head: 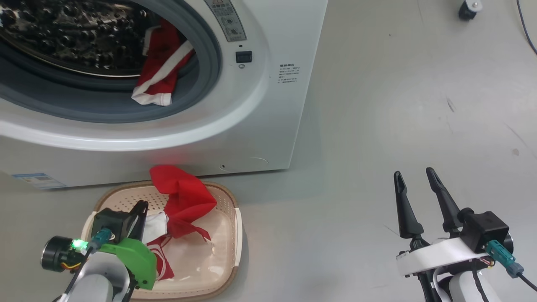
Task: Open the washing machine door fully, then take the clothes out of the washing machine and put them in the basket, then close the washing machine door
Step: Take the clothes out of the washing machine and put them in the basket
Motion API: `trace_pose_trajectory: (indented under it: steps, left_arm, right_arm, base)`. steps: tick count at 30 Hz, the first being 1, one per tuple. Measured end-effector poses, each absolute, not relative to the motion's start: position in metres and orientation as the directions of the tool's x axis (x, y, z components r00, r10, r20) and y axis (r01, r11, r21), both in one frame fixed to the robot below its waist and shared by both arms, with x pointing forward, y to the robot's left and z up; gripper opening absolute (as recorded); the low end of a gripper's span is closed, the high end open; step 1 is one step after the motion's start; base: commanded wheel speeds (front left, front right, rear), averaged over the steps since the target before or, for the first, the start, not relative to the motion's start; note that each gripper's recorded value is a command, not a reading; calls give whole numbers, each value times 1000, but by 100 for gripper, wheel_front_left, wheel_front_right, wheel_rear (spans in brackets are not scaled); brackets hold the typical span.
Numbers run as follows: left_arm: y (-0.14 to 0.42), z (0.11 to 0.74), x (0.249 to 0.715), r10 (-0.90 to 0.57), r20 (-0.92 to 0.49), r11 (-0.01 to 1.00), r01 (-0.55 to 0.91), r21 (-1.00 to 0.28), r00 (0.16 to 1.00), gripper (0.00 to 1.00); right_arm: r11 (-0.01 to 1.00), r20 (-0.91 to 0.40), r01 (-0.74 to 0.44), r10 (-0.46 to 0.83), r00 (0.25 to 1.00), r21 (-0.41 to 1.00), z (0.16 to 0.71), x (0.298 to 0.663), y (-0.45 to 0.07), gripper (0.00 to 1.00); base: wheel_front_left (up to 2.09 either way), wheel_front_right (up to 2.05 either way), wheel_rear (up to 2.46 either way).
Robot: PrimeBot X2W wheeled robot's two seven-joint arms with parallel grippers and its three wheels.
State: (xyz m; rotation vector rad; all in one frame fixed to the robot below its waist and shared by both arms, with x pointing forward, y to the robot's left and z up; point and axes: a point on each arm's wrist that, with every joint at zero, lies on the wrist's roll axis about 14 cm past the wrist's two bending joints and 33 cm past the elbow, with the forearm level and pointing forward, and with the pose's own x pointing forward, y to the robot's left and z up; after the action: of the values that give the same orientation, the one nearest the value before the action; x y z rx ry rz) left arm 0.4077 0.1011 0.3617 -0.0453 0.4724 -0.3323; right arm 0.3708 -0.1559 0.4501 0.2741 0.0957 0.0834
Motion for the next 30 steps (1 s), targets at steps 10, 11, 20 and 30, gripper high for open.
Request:
trace_pose_trajectory:
  steps: [10,11,20,30]
  left_arm:
    - [87,316,420,-363,-548,927,352,-130,753,0]
    - [86,312,422,-366,-559,925,357,-131,744,0]
    - [78,267,425,-374,-650,917,367,-155,661,0]
    - [79,220,406,-355,-751,924,332,-190,557,0]
  right_arm:
    - [966,-133,-23,59,989,259,433,378,-168,100]
    - [966,-138,-17,54,989,257,431,379,-170,100]
    - [971,-184,32,12,983,235,415,384,-184,100]
    - [975,-217,65,-18,976,213,402,391,-195,100]
  base:
    - [0,0,0]
    - [0,0,0]
    - [0,0,0]
    - [0,0,0]
